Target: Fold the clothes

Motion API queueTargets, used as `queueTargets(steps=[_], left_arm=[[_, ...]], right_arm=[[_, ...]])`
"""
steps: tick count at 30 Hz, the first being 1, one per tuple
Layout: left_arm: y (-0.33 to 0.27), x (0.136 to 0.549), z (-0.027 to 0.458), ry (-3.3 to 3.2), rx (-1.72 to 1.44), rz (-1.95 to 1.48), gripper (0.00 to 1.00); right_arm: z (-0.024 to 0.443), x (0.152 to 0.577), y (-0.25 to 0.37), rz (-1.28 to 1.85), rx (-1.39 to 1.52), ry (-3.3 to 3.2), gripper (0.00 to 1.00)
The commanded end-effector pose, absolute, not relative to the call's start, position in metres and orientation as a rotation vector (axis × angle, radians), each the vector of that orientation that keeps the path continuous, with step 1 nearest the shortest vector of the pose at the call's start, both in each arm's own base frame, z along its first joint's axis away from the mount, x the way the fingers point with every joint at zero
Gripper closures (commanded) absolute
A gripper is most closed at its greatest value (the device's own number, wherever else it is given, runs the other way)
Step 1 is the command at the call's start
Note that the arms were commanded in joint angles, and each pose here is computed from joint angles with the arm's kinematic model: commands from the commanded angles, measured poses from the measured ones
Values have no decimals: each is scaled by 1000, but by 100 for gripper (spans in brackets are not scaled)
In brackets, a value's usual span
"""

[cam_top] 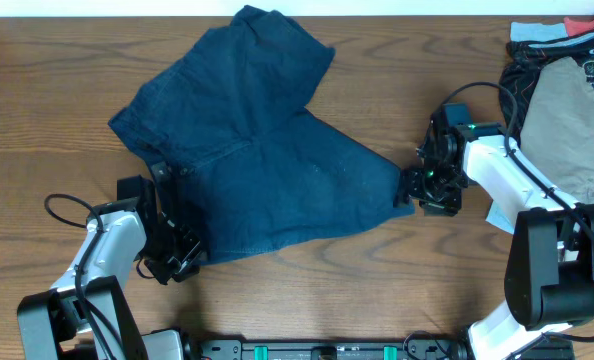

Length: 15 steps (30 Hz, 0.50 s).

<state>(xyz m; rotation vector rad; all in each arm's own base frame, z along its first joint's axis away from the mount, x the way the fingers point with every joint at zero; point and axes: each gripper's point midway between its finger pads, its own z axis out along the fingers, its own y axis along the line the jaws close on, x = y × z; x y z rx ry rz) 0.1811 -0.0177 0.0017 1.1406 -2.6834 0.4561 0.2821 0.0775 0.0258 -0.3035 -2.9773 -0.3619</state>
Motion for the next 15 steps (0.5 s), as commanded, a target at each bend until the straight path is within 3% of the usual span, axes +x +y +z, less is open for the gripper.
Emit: queueTargets(steps=[1,7,10,15], left_arm=[[-15,173,-1,-2667,1134,413,65],[-2,167,-4,-2620,1259,273,60],[0,177,-6,-2596,1380,274,60],[4,184,-8,-2516,1568,253,60]], right_arm=[[28,274,81,-353,-373,-2936,32],[29,264,80,-275,-840,-2768,33],[29,265,85,-242,-1096,-2666,44],[27,272,100,-262,-1211,-2643,45]])
